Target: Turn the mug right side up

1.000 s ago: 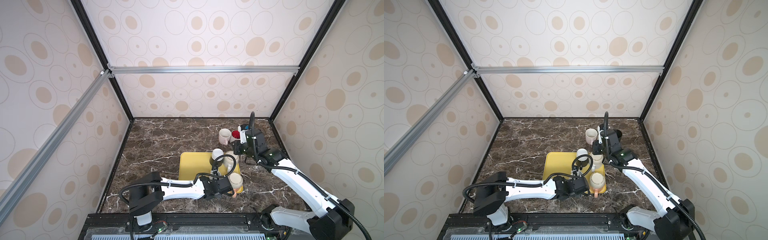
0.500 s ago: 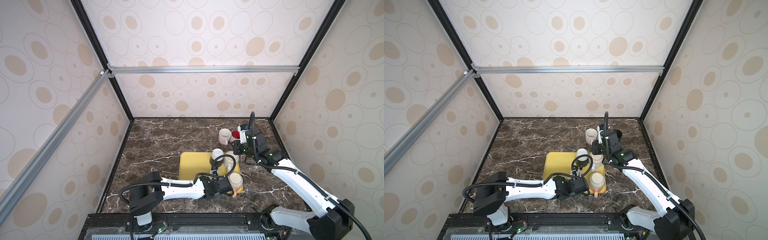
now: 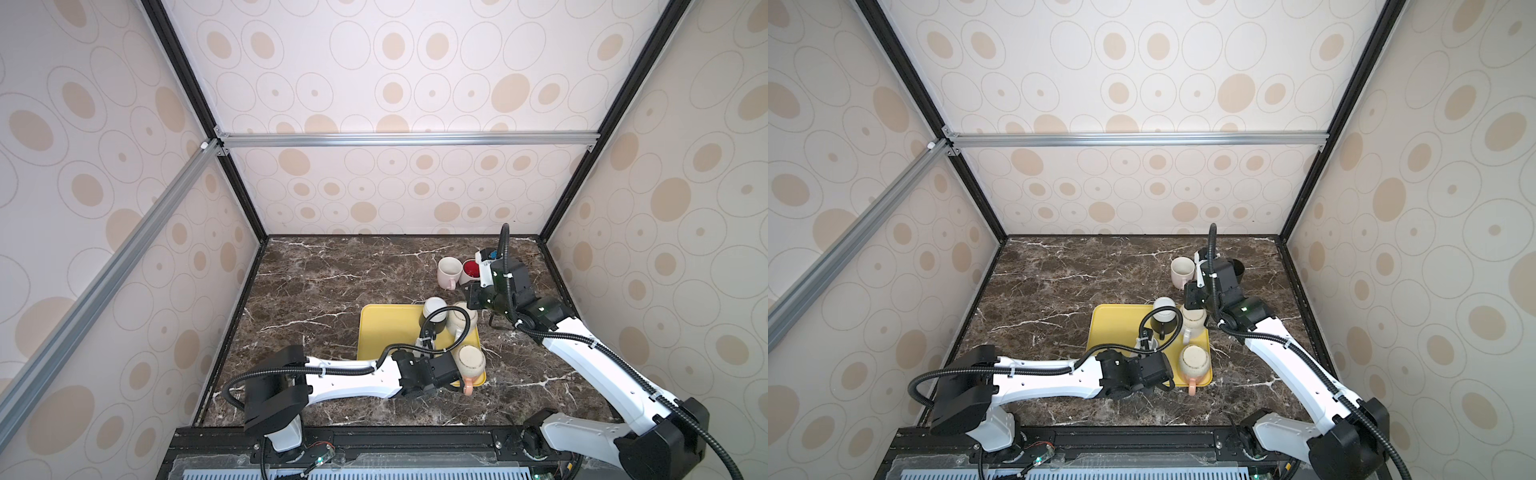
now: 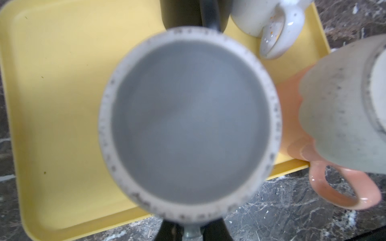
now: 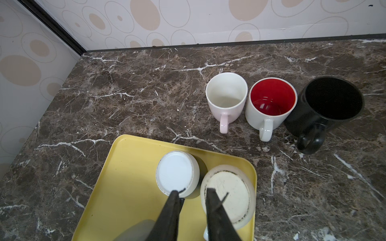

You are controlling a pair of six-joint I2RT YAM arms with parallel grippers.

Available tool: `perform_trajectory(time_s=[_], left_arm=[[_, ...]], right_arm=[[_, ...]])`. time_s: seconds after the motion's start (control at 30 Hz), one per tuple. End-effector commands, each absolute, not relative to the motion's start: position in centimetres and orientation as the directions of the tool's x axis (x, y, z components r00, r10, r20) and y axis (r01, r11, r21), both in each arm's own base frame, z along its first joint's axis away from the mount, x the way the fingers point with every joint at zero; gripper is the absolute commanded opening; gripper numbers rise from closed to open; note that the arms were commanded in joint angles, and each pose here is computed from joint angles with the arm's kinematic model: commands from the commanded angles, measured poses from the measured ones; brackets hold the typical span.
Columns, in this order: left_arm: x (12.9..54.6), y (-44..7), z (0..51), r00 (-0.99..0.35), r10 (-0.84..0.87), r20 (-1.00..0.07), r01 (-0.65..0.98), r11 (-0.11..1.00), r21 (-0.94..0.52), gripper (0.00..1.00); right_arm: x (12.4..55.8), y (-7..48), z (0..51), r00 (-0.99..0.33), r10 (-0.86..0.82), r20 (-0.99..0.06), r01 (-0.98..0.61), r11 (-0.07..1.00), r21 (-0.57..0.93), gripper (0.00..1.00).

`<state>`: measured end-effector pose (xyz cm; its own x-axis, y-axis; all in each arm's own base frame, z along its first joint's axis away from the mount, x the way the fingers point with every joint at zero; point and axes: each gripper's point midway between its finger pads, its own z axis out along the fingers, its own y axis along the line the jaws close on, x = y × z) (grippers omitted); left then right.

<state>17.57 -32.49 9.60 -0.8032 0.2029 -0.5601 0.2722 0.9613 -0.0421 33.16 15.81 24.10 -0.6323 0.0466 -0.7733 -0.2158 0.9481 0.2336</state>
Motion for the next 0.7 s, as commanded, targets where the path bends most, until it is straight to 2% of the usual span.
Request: perform_trajectory(time_s=[0.0,0.17,0.37,0.47,0.57,0.67], left_arm=[[19.7,-31.5,14.2,-0.725,0.203,-0.658,0.261,0.965,0.011,0.00],[20.8,-29.7,17.7,-0.690,0.160,-0.706,0.235,0.972,-0.009,0.00],[23.0,-26.7,24.2,-0.589,-0.078,-0.804,0.202,0.949,-0.241,0.00],[24.4,-25.1,28.4,-0.495,-0.277,-0.824,0.239,0.868,-0.435,0.00],[24.9,-24.4,32.7,-0.414,-0.455,-0.789,0.353,0.719,-0.599,0.00],[25.0,-24.0,36.3,-0.358,-0.553,-0.752,0.454,0.601,-0.658,0.00]], right_arm=[[33.0,16.1,24.1,-0.642,0.049,-0.765,-0.216,0.946,0.242,0.25],[32.3,16.0,24.1,-0.653,0.075,-0.754,-0.207,0.940,0.273,0.25],[30.9,17.0,25.0,-0.660,0.128,-0.740,-0.241,0.897,0.370,0.25],[30.4,18.1,26.2,-0.650,0.160,-0.743,-0.290,0.851,0.437,0.25],[29.9,19.8,27.8,-0.645,0.216,-0.733,-0.350,0.769,0.535,0.25],[29.5,21.9,29.8,-0.656,0.272,-0.704,-0.414,0.650,0.637,0.26]])
